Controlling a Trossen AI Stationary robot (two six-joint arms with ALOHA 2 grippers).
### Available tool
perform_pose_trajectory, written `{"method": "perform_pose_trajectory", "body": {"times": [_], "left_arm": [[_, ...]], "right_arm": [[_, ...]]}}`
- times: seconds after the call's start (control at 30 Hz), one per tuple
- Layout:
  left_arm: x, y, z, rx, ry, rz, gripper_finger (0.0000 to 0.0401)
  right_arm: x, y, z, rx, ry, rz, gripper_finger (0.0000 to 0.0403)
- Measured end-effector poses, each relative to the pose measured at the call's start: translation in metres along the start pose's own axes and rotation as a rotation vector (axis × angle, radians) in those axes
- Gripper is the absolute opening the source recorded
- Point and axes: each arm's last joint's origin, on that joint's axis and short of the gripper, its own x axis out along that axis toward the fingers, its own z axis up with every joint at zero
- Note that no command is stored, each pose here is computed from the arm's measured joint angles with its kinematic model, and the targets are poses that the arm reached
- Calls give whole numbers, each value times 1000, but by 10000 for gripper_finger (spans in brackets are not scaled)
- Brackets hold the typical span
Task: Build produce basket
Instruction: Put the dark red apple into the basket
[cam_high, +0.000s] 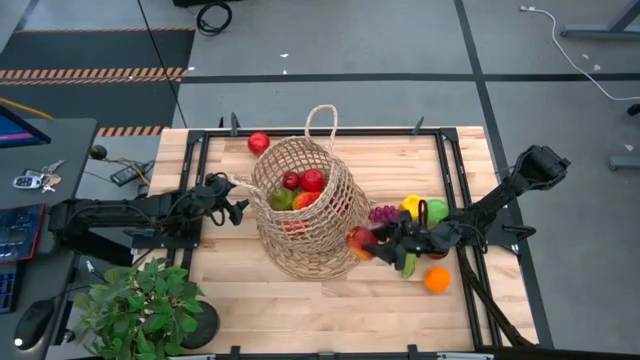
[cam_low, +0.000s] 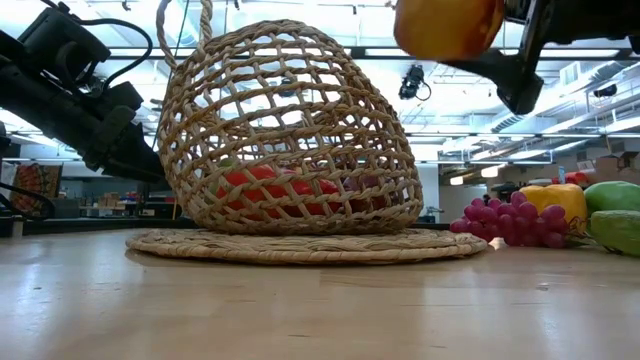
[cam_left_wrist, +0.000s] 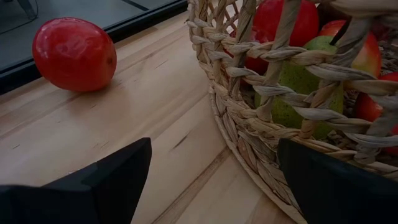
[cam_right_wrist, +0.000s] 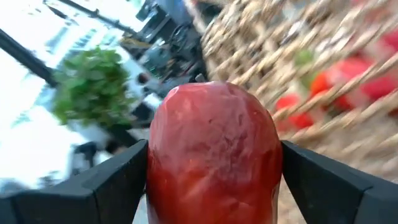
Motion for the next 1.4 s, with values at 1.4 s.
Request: {"method": "perform_pose_trajectory", "body": {"times": [1.4], "left_arm": [[0,0,0,0,0,0,357]], "right_arm": [[19,33,27,-527,-113,113,355]]}}
